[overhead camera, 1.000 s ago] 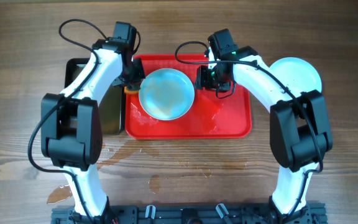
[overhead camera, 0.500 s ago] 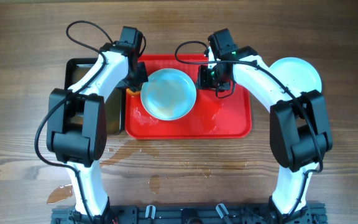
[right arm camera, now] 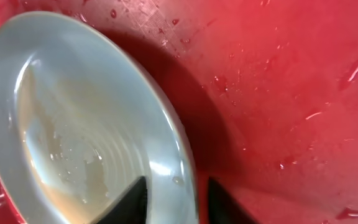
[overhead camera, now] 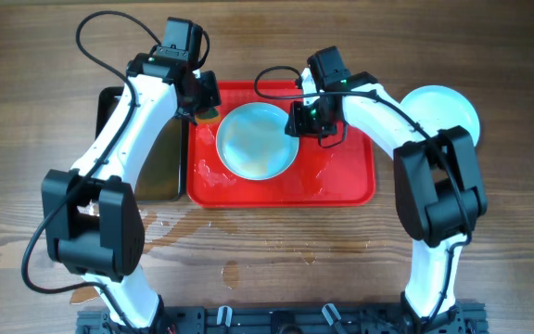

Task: Clean dirty plates on tray and stack at the side

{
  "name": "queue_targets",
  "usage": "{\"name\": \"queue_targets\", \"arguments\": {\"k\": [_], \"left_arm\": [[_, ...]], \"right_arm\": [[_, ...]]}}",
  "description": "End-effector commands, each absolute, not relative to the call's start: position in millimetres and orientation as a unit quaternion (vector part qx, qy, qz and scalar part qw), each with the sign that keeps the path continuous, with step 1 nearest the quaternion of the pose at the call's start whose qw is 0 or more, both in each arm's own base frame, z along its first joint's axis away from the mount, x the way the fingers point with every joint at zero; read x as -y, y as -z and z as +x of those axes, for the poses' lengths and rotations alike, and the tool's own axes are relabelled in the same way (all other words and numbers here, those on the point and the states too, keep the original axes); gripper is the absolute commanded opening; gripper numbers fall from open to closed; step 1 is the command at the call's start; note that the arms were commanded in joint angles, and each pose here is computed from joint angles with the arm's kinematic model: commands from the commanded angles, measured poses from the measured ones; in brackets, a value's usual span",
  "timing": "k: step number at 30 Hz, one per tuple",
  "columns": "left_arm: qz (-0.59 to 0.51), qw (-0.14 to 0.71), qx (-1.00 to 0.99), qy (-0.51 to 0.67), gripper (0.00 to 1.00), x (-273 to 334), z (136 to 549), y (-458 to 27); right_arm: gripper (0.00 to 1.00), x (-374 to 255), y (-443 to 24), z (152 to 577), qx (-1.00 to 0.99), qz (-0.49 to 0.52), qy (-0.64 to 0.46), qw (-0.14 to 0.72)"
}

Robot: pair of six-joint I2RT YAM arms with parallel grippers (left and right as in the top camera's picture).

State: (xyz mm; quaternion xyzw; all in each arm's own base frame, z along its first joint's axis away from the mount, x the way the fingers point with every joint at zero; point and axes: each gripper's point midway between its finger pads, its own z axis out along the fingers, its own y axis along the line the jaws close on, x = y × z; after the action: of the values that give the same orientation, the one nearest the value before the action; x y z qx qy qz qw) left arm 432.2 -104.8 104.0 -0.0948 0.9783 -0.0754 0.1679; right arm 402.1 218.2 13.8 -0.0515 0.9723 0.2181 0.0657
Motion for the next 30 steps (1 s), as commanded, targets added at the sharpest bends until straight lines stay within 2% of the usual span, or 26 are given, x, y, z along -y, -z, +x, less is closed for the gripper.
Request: {"name": "queue_targets", "arguments": {"k": [1, 10, 13, 15, 16, 20, 22, 24, 30], "left_arm": [[-0.113, 0.179, -0.969, 0.13, 0.04, 122, 431, -131], [-0.15, 0.268, -0.936, 0.171, 0.04, 94, 425, -217], [-0.157, 0.271, -0.934, 0.169, 0.04, 87, 425, -219], [-0.157, 0.269, -0.935, 0.168, 0.04, 87, 426, -217], [-0.157, 0.268, -0.935, 0.168, 0.04, 87, 426, -217], [-0.159, 0.266, -0.937, 0.163, 0.04, 85, 425, -215], [-0.161, 0.262, -0.939, 0.155, 0.04, 83, 422, -213], [-0.164, 0.26, -0.94, 0.145, 0.04, 79, 421, -211], [-0.167, 0.258, -0.941, 0.142, 0.04, 77, 420, -211]], "right_arm": [[0.19, -222, -5, 400, -0.971, -0.058, -0.227, 0.054], [0.18, -221, -2, 400, -0.972, -0.057, -0.224, 0.051], [0.16, -222, 3, 399, -0.972, -0.053, -0.224, 0.043], [0.11, -222, 4, 400, -0.973, -0.052, -0.222, 0.038], [0.06, -223, 4, 400, -0.973, -0.053, -0.222, 0.037], [0.04, -223, -2, 400, -0.972, -0.056, -0.226, 0.036], [0.04, -218, -18, 404, -0.971, -0.053, -0.229, 0.05], [0.04, -190, -49, 415, -0.978, -0.035, -0.182, 0.094], [0.04, -103, -177, 430, -0.959, 0.02, -0.001, 0.284]]}}
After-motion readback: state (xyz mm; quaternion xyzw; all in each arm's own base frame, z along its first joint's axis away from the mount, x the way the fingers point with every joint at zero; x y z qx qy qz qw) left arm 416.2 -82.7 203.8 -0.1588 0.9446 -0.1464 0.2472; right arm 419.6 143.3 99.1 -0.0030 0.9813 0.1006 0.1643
